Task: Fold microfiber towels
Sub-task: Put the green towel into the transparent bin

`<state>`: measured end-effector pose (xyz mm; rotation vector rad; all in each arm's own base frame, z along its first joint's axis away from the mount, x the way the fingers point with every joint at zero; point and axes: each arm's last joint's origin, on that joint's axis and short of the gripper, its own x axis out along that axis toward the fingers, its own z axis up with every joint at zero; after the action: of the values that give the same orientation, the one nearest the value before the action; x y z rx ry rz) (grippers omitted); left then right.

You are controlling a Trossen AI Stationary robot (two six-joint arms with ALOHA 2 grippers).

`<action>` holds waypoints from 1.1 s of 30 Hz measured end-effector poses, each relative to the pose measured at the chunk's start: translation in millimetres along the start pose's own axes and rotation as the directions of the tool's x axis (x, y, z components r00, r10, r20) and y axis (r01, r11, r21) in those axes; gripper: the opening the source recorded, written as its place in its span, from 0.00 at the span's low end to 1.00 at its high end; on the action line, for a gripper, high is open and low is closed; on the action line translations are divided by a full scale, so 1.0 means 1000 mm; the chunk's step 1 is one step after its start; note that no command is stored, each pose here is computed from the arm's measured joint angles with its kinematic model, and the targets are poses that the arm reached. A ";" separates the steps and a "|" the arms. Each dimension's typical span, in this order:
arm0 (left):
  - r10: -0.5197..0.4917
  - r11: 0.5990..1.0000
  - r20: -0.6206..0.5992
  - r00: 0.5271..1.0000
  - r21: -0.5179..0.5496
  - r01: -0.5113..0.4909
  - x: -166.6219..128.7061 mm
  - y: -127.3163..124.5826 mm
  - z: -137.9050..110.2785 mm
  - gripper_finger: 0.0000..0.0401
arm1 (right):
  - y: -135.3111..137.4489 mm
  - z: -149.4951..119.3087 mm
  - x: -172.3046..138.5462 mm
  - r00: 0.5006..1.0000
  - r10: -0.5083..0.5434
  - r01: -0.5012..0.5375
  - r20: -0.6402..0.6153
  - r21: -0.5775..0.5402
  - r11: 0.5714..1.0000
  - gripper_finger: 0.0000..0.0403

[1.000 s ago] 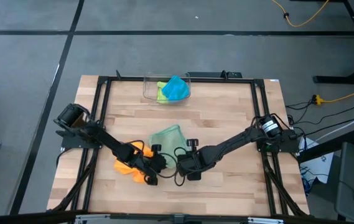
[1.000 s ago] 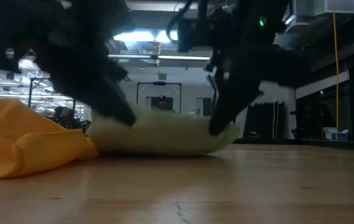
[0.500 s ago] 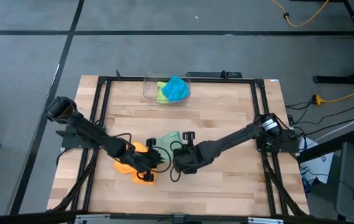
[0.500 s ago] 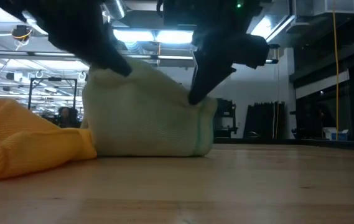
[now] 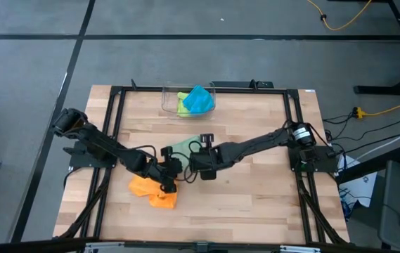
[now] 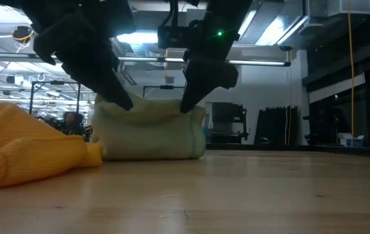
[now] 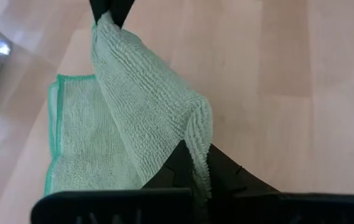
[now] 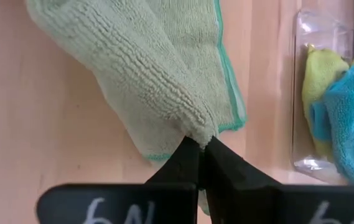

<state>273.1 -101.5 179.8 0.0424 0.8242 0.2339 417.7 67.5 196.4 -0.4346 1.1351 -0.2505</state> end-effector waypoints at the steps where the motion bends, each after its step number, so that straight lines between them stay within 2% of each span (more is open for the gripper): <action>1: 0.009 1.000 0.001 1.000 -0.001 -0.009 0.000 0.001 0.000 0.01 | -0.003 0.000 0.001 1.000 -0.001 0.001 -0.003 0.004 1.000 0.02; 12: 0.125 0.992 -0.003 0.992 0.005 -0.125 0.002 0.013 0.000 0.01 | -0.015 -0.001 0.008 1.000 -0.025 0.026 -0.018 0.029 0.999 0.02; 19: 0.213 0.971 0.054 0.976 0.100 -0.218 -0.014 0.027 0.014 0.01 | -0.021 0.000 0.006 0.980 -0.199 0.198 -0.022 -0.047 0.979 0.02; 22: 0.247 0.957 0.088 0.965 0.134 -0.257 -0.031 0.043 0.030 0.00 | -0.028 0.006 0.000 0.961 -0.277 0.275 -0.013 -0.091 0.957 0.02; 26: 0.299 0.934 0.129 0.945 0.164 -0.318 -0.054 0.077 0.056 0.00 | -0.047 0.020 -0.013 0.931 -0.364 0.362 0.013 -0.136 0.922 0.02; 33: 0.294 0.939 0.182 0.938 0.131 -0.319 -0.081 0.146 0.101 0.00 | -0.127 0.038 -0.051 0.900 -0.434 0.429 -0.040 -0.085 0.899 0.02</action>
<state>266.0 27.5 325.5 0.3385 0.6719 0.4546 435.0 -17.1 309.4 -0.7507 1.0971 -0.6154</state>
